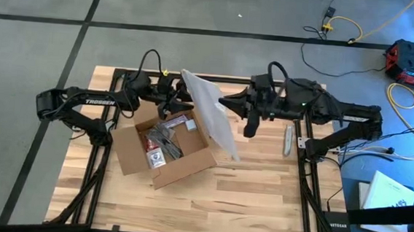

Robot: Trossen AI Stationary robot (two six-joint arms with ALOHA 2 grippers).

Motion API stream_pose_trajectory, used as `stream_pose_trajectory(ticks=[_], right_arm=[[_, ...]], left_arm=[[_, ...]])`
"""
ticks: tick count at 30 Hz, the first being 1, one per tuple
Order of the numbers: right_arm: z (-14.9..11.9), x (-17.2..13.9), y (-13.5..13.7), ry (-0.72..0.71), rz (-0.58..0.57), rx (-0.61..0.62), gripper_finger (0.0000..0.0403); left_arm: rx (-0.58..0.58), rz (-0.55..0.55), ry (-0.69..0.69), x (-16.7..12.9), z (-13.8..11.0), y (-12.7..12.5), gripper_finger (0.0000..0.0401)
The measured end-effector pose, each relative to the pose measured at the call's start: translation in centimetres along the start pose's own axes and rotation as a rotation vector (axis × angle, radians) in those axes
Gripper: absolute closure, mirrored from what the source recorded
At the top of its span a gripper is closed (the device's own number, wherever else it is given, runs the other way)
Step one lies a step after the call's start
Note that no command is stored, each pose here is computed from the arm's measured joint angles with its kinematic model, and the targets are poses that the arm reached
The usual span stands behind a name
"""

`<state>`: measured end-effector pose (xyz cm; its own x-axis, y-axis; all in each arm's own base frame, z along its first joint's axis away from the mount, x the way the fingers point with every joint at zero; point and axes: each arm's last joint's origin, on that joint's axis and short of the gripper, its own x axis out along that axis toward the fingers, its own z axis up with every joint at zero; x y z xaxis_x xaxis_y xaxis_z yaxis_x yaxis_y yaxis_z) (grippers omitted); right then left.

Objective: Unpack boxes
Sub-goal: Close the transparent zip bag

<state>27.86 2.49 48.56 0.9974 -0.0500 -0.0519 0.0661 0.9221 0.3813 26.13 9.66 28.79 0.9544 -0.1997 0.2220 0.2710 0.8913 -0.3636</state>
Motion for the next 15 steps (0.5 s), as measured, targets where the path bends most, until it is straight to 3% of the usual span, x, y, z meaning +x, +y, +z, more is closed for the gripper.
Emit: stream_pose_trajectory(ticks=[7,10,12,15], right_arm=[[-0.2,1.5,-0.6,-0.008,0.012,-0.012,0.0403],[-0.2,1.7,-1.0,0.0,0.016,-0.014,0.0403],[-0.1,1.8,-1.2,-0.003,0.009,-0.023,0.0403],[-0.2,2.0,-1.4,0.0,0.002,-0.039,0.0403]], left_arm=[[0.023,0.049,-0.03,0.7,-0.5,-0.7,0.0215],[-0.024,0.054,-0.031,0.8,-0.6,-0.7,0.0224],[-0.04,0.052,-0.041,0.8,-0.5,-0.8,0.0255],[-0.028,0.024,-0.077,0.7,-0.1,-1.0,0.0338]])
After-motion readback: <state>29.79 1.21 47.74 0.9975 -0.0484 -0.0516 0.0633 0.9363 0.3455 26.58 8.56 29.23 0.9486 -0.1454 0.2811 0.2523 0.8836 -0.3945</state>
